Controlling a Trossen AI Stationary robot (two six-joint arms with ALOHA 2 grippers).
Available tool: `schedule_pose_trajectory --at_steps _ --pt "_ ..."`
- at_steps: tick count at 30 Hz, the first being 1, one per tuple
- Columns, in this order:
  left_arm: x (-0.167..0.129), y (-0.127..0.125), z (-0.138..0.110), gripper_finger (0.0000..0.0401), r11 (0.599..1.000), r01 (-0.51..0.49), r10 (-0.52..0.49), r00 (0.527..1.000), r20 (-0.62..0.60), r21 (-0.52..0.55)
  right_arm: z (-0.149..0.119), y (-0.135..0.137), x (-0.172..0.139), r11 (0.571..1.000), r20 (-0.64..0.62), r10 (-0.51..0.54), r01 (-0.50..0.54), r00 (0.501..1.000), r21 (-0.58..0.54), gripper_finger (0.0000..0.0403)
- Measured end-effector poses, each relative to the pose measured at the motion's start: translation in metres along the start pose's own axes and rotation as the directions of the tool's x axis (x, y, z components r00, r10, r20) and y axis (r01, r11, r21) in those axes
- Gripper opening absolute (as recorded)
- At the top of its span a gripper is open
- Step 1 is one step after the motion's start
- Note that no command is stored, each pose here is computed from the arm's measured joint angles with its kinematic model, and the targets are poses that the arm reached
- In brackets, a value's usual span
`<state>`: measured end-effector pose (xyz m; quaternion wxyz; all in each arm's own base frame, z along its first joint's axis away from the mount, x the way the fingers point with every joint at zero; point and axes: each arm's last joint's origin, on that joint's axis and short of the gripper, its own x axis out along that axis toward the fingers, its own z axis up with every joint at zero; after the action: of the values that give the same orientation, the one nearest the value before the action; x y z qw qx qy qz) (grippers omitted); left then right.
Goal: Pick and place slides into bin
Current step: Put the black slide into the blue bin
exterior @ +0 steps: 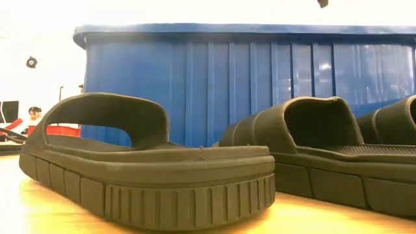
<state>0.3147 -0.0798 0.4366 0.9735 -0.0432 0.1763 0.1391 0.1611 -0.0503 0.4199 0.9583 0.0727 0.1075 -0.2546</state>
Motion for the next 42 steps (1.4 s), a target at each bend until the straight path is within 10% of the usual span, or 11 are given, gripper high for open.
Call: schedule_pose_trajectory --at_steps 13,19,33,42 --pt "0.048 0.106 0.016 0.0000 0.939 -0.317 0.319 0.948 0.000 0.134 0.010 -0.011 -0.046 0.996 0.162 -0.006 -0.009 0.987 0.089 0.0063" --pt "0.080 0.131 0.022 0.0000 0.975 -0.097 0.087 0.995 0.056 0.198 0.010 -0.012 -0.046 0.991 0.165 -0.050 0.028 0.985 0.134 0.0063" --pt "0.164 0.156 0.000 0.0000 0.910 -0.303 0.318 0.948 -0.009 0.282 0.017 -0.016 -0.052 0.968 0.224 -0.190 0.144 0.956 0.204 0.0059" --pt "0.216 0.153 0.004 0.0000 0.743 -0.587 0.620 0.784 -0.003 0.321 0.030 -0.020 -0.066 0.964 0.276 -0.264 0.238 0.924 0.122 0.0061"
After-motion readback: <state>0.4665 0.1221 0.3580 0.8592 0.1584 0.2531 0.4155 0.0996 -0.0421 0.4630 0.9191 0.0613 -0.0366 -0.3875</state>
